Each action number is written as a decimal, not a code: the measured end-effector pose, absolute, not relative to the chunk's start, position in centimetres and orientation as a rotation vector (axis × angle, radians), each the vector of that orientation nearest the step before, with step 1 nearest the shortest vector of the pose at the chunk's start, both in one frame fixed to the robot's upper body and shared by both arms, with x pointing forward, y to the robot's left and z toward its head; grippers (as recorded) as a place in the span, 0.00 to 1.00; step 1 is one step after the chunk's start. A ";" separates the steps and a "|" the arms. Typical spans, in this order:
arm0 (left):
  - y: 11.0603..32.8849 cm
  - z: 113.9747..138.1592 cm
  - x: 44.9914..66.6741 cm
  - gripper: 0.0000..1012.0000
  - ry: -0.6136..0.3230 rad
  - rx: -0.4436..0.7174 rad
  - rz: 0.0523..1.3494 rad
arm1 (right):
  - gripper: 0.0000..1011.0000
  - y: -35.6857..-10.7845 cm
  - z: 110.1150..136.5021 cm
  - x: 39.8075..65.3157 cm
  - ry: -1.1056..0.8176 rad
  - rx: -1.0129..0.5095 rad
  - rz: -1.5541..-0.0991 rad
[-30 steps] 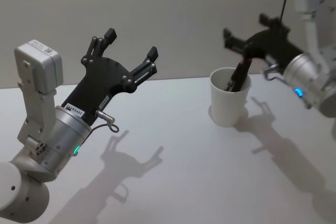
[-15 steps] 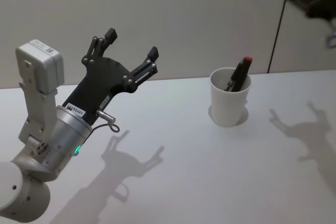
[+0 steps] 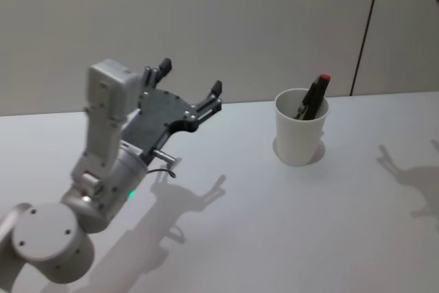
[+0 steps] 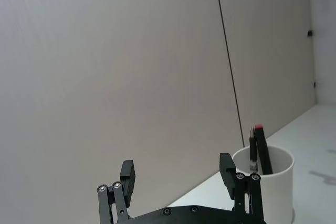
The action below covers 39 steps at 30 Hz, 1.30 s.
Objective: Place the pen into the pen holder.
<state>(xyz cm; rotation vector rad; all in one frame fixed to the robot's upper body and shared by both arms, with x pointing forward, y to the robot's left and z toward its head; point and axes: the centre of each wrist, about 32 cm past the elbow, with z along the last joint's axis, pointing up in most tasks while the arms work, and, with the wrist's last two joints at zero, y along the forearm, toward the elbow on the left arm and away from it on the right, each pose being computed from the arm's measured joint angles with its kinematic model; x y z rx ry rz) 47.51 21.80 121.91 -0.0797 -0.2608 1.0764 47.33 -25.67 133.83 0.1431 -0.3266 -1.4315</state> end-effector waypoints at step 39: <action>19.8 120.4 49.2 0.99 -0.268 0.061 1.124 | 0.99 -23.7 118.9 44.3 -0.075 0.025 -1.230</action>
